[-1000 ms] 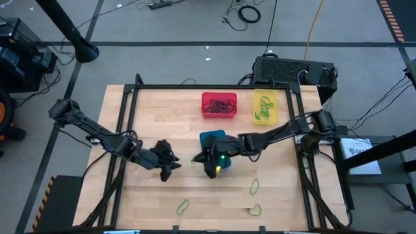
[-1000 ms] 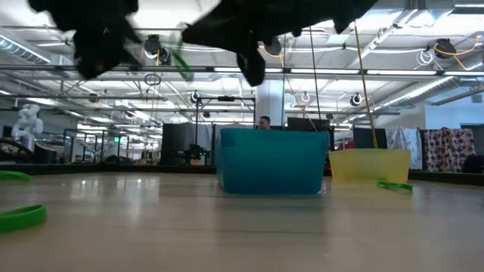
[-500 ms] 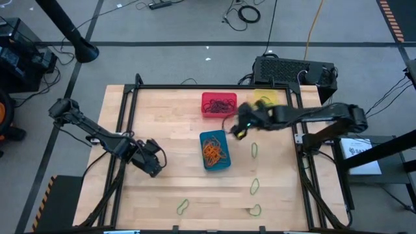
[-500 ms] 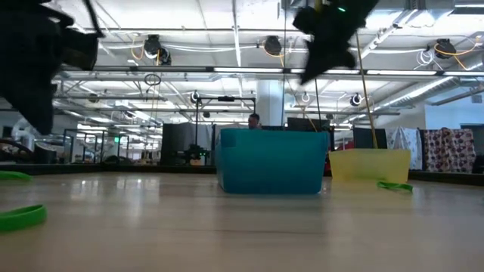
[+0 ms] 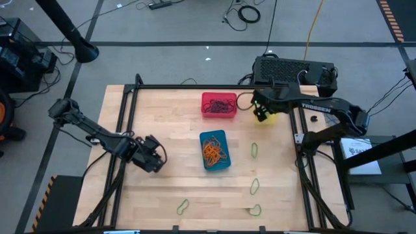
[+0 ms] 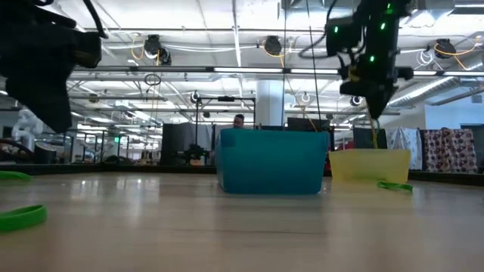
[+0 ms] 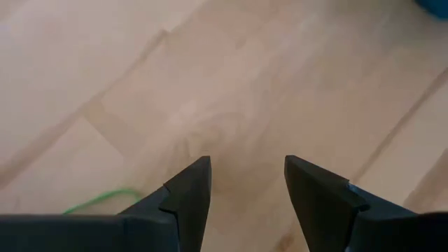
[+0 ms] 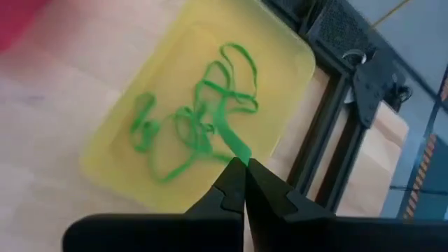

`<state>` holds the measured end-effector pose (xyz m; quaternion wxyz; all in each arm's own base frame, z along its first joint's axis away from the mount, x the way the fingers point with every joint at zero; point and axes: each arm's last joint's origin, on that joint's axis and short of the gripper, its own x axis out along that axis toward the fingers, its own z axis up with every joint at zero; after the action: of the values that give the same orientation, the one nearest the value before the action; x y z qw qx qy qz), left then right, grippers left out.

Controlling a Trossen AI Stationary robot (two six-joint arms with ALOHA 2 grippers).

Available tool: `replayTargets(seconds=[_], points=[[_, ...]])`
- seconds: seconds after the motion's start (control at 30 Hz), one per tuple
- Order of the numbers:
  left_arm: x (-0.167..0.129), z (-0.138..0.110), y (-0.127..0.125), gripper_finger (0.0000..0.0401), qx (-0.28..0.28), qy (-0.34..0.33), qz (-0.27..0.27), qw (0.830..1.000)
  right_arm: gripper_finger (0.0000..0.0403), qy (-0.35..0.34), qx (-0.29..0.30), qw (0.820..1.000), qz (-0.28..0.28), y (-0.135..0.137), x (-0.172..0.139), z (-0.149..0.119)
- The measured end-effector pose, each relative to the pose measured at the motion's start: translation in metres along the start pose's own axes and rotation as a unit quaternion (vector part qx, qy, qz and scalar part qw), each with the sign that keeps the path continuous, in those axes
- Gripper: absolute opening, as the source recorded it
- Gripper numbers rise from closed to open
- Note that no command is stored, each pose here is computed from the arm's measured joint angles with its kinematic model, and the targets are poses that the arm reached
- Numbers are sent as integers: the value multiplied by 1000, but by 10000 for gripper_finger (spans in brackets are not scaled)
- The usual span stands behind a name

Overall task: Sort rubber bands into baskets
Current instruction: Put the green rubber band into the yellow bin

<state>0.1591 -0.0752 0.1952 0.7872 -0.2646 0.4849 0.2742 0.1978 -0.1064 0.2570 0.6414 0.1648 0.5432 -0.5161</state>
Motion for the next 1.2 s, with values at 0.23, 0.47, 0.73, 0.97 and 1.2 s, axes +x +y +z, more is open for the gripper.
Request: replayTargets(seconds=[0.23, 0.47, 0.73, 0.97, 1.2], points=[[5, 14, 7, 189, -49, -19, 23, 998, 0, 24, -2, 1000, 2, -15, 30, 8], [9, 26, 13, 189, -88, -26, 38, 995, 1, 4, -11, 1000, 16, -21, 36, 17], [11, 34, 18, 189, -109, -31, 50, 992, 63, 21, -14, 999, 29, -27, 39, 18], [12, 35, 19, 189, -103, -30, 50, 993, 117, 50, -7, 995, 81, -24, 38, 15], [12, 34, 18, 189, -103, -13, 42, 994, 130, 89, -17, 960, 263, 4, 8, -2]])
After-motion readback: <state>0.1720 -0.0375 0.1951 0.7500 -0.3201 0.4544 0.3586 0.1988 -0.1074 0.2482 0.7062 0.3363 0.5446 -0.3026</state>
